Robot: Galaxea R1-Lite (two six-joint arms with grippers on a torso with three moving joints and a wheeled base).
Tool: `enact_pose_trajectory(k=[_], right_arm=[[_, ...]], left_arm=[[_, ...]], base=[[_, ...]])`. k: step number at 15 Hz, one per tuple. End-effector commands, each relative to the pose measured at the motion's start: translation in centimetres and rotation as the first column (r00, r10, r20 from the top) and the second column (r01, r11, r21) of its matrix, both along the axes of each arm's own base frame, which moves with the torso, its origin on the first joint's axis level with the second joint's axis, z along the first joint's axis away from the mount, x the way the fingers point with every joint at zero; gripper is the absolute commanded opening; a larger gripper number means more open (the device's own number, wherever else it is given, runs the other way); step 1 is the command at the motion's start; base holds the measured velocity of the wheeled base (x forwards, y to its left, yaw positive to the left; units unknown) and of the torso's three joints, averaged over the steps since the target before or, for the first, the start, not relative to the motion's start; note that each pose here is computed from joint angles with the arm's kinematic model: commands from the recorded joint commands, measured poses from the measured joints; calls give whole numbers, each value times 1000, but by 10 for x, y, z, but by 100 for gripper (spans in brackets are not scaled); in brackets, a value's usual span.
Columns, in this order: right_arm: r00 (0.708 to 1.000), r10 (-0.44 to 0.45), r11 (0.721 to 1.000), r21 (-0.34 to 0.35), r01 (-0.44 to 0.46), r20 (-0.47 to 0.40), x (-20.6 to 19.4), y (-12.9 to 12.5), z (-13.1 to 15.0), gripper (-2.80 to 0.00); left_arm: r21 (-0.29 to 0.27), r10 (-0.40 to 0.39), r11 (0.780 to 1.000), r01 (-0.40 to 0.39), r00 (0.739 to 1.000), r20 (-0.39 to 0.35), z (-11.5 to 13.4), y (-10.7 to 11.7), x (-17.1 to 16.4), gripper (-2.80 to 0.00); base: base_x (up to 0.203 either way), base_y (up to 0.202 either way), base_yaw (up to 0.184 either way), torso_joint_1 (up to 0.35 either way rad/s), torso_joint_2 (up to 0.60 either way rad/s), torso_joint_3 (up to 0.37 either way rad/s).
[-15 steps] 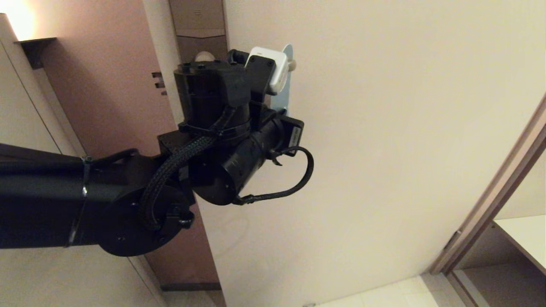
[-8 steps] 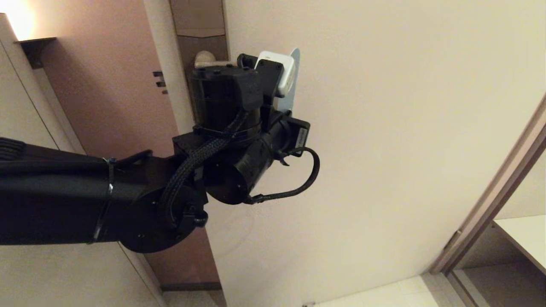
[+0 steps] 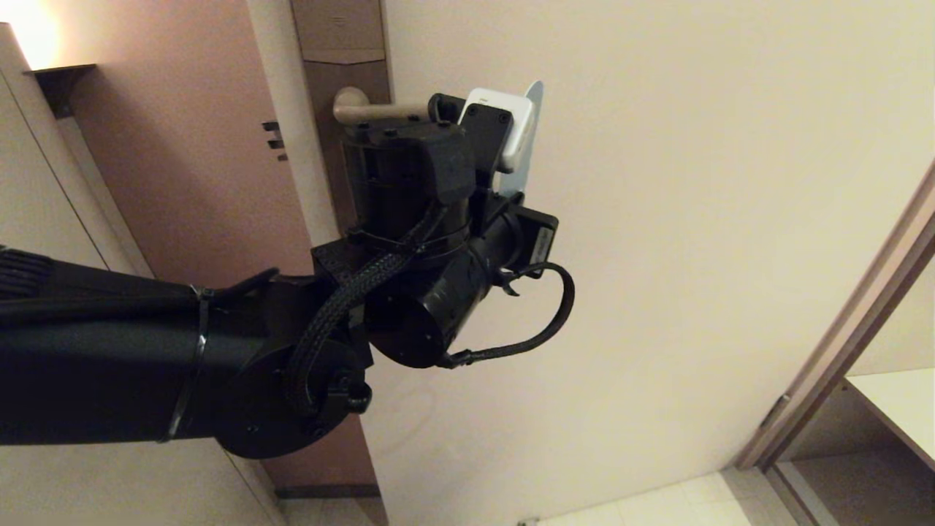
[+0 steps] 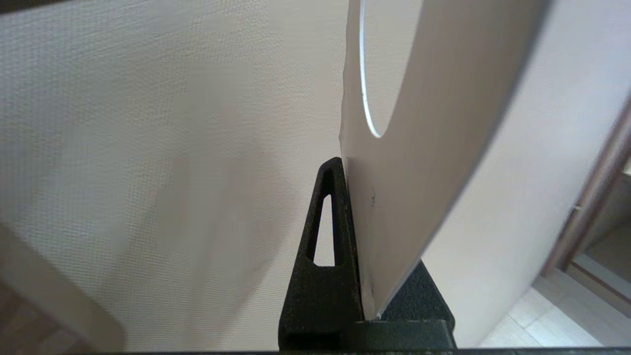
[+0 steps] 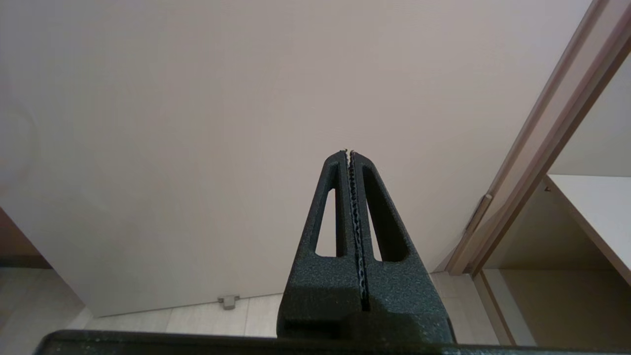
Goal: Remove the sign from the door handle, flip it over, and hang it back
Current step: Hand it to the other hand
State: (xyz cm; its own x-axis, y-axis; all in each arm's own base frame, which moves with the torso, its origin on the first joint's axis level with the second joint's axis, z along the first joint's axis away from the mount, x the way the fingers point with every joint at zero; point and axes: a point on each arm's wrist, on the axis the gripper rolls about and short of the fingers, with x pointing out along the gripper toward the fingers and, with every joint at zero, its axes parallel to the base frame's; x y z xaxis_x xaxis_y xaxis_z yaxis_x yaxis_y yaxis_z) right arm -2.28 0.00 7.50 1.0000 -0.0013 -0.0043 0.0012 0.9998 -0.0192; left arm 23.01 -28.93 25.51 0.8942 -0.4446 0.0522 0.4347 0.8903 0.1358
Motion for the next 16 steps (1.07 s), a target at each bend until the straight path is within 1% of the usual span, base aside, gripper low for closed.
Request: enact_pose_trajectory(k=[1, 7, 9, 11, 12, 14, 15, 16], right_arm=[[1000, 0, 1000, -1, 0, 0, 0, 0, 0, -280], [1000, 0, 1000, -1, 0, 0, 0, 0, 0, -280], [1000, 0, 1000, -1, 0, 0, 0, 0, 0, -280], [1000, 0, 1000, -1, 0, 0, 0, 0, 0, -280], [1000, 0, 1000, -1, 0, 0, 0, 0, 0, -280], [1000, 0, 1000, -1, 0, 0, 0, 0, 0, -280], [1000, 0, 1000, -1, 0, 0, 0, 0, 0, -280], [1000, 0, 1000, -1, 0, 0, 0, 0, 0, -280]], left_arm=[[-3, -12, 1000, 12, 1000, 4, 1, -2, -5, -280], [16, -92, 996, 92, 996, -2, 2, 6, -33, -280], [18, -146, 989, 146, 989, 4, 8, 15, -40, -280], [32, -224, 974, 224, 975, -6, 12, 29, -51, -280], [36, -268, 963, 268, 963, -13, 13, 36, -56, -280], [40, -370, 928, 371, 929, -26, 12, 52, -65, -280], [36, -396, 917, 397, 918, -23, 13, 60, -66, -280], [32, -430, 902, 431, 902, -26, 13, 69, -69, -280]], base=[[0, 0, 0, 0, 0, 0], [0, 0, 0, 0, 0, 0], [0, 0, 0, 0, 0, 0], [0, 0, 0, 0, 0, 0], [0, 0, 0, 0, 0, 0], [0, 0, 0, 0, 0, 0], [0, 0, 0, 0, 0, 0], [0, 0, 0, 0, 0, 0]])
